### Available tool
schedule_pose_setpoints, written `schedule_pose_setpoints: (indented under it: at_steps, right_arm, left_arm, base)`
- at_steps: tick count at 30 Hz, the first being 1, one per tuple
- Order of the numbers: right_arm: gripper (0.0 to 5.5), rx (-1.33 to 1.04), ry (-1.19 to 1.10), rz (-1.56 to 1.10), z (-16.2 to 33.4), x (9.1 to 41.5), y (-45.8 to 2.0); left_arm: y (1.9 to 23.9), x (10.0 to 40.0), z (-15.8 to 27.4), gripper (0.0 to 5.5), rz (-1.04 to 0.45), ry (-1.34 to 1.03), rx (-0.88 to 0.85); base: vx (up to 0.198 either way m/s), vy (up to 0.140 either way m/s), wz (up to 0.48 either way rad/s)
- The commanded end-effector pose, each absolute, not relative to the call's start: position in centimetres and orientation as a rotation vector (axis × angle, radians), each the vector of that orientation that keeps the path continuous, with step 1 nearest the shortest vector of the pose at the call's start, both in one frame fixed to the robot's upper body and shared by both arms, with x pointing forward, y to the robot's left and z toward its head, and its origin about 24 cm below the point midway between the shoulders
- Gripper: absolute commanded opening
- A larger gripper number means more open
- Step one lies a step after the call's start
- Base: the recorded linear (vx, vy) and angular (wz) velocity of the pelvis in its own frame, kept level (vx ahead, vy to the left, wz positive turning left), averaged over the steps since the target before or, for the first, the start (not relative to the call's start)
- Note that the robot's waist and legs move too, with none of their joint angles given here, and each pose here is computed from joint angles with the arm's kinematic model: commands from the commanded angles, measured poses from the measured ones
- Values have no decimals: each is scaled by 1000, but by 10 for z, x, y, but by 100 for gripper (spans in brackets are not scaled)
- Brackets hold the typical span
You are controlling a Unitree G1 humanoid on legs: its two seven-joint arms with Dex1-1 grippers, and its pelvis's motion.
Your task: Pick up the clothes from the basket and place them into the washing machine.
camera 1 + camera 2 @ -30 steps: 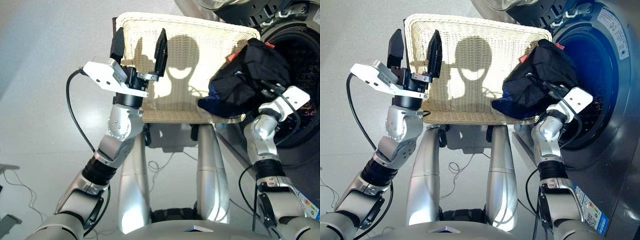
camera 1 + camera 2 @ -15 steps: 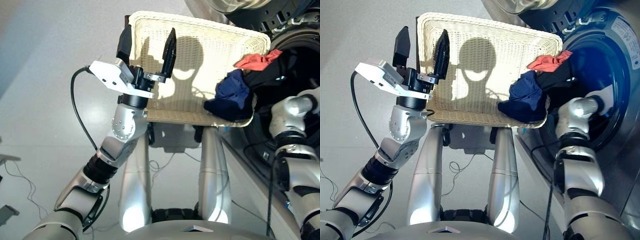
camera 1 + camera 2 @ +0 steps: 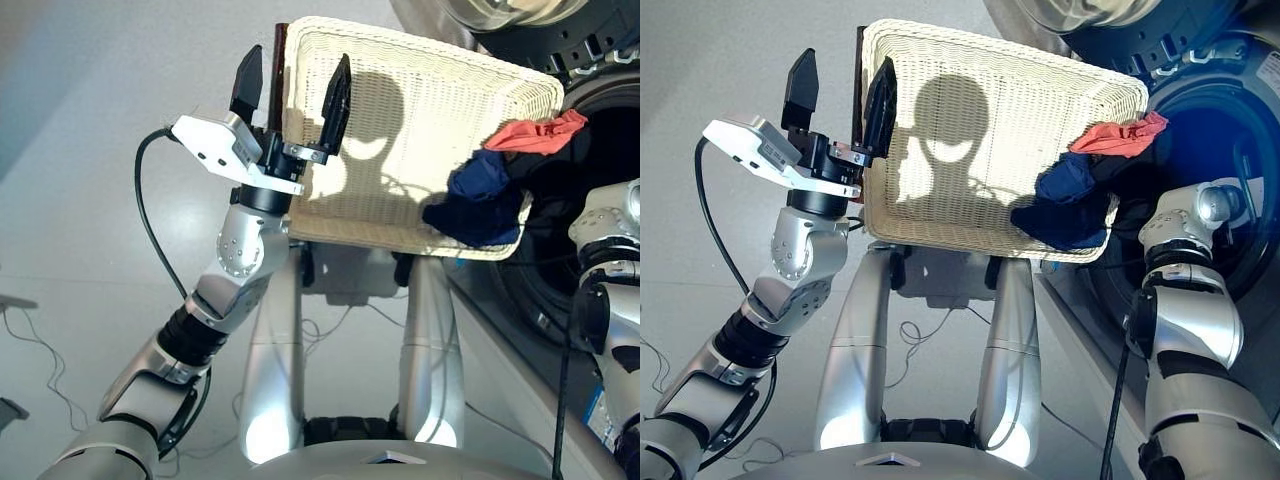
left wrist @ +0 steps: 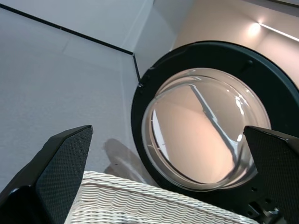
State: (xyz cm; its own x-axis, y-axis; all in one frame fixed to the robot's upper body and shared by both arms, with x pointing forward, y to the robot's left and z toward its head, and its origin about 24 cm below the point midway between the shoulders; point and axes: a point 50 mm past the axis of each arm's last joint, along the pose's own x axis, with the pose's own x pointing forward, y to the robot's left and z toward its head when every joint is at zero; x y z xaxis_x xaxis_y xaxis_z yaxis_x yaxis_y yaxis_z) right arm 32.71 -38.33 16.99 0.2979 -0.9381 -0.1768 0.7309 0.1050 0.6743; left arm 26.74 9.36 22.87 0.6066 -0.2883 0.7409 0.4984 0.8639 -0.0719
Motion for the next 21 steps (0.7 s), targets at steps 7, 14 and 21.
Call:
schedule_pose_setpoints:
  at_steps: [7, 14, 21]
  right_arm:
    - [550, 809, -485, -1314, 191, 298, -421]
    - [550, 367, -437, -869, 166, 344, -320]
    - [550, 157, -381, -514, 124, 336, -245]
  left_arm:
    - [87, 243, 253, 550, -552, -941, -366]
    - [88, 241, 254, 550, -522, -972, -382]
    - [89, 242, 252, 550, -509, -979, -377]
  base:
    - [0, 0, 0]
    - [0, 0, 0]
    - [0, 0, 0]
